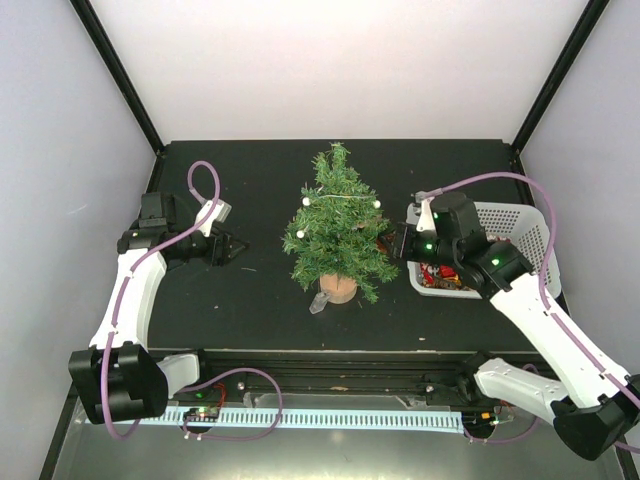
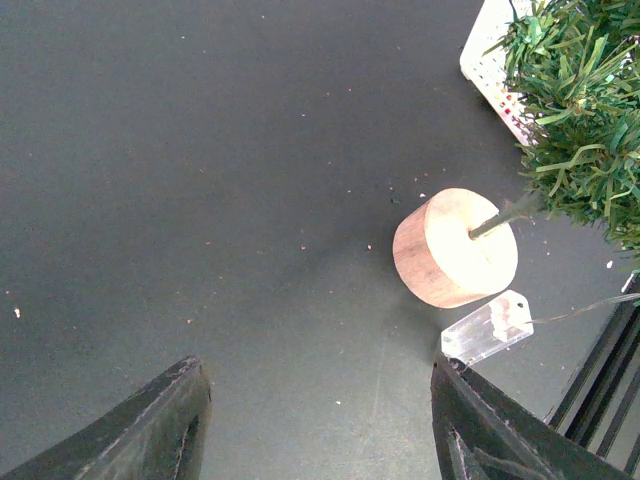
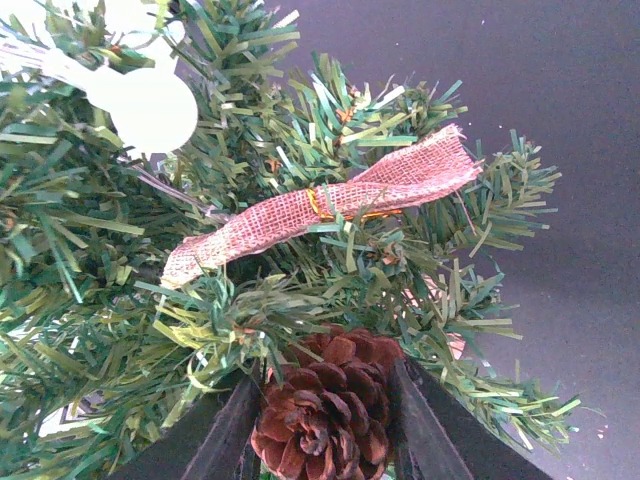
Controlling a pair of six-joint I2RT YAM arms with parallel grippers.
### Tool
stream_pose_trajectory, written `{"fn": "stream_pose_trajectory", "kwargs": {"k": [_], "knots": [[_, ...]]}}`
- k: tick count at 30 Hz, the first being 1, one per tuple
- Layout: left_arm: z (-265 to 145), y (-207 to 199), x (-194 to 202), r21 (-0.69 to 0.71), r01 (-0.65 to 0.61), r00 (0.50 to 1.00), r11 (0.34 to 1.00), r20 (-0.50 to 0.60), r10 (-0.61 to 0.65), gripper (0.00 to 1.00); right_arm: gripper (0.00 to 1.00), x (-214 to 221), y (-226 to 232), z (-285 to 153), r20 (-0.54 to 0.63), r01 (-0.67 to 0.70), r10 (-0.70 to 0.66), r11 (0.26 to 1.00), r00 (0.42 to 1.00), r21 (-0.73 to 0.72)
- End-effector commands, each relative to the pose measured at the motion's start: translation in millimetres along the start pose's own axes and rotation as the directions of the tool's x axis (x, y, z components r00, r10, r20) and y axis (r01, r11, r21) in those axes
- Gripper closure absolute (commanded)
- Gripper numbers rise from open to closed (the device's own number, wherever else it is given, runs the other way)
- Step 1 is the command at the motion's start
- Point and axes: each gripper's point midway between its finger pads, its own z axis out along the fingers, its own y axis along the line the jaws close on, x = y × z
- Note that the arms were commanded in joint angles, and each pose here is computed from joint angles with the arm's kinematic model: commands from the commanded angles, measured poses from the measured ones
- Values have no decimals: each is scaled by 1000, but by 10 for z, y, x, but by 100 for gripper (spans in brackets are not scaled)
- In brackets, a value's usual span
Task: Decorate the small christmas tree
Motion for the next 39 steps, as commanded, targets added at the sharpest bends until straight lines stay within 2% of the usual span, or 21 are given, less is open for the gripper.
{"fn": "stream_pose_trajectory", "kwargs": {"k": [1,23,39], "knots": [[-52,-39,-105,-4,-26,999,1000,31,26,39,64,-42,45,49,33,-25,26,999,999,-29],[-39,-40,-97,0,-22,999,1000,33,22,39,64,26,-27,181,77,-108,112,992,991,-63],[-41,-51,-91,2,-24,999,1000,32,24,38,63,117,28,303,16,-104,106,992,994,-73]]}}
